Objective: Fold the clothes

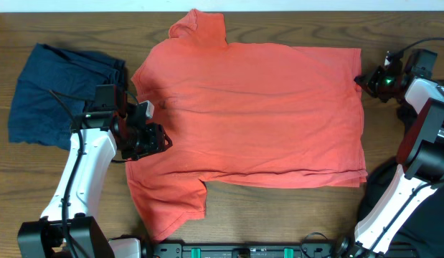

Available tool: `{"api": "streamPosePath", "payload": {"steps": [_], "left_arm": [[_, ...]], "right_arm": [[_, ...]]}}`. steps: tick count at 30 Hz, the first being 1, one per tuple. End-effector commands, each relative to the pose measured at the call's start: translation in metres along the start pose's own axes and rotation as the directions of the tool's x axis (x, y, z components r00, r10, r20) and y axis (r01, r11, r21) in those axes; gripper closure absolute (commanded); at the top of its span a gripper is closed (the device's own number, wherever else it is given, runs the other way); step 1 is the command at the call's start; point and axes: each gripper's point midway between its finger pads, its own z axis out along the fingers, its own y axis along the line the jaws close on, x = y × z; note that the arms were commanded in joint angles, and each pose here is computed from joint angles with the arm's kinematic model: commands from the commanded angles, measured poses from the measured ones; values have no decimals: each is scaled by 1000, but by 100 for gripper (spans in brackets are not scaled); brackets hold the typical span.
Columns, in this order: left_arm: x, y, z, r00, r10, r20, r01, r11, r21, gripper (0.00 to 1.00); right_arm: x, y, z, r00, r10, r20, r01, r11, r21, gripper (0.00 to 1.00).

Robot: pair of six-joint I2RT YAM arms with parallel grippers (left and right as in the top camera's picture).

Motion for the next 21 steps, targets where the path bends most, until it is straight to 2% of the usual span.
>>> {"api": "streamPosePath", "payload": {"steps": [1, 8, 14, 21], "left_arm": [[-7, -7, -7, 999, 39, 26, -39, 999, 12, 48], [-7, -7, -7, 999, 39, 26, -39, 999, 12, 48], [-7, -7, -7, 999, 39, 26, -40, 999, 12, 48], [-8, -7, -7, 999, 40, 27, -40, 999, 12, 48]], "right_arm": [[9, 0, 10, 1000, -2, -24, 2, 1000, 16, 99], [7, 8, 6, 1000, -7, -19, 7, 1000, -16, 99], [-14, 31, -19, 997, -56, 51, 57, 998, -33, 99], [-38, 41, -48, 983, -103, 151, 97, 994, 42, 99]]}}
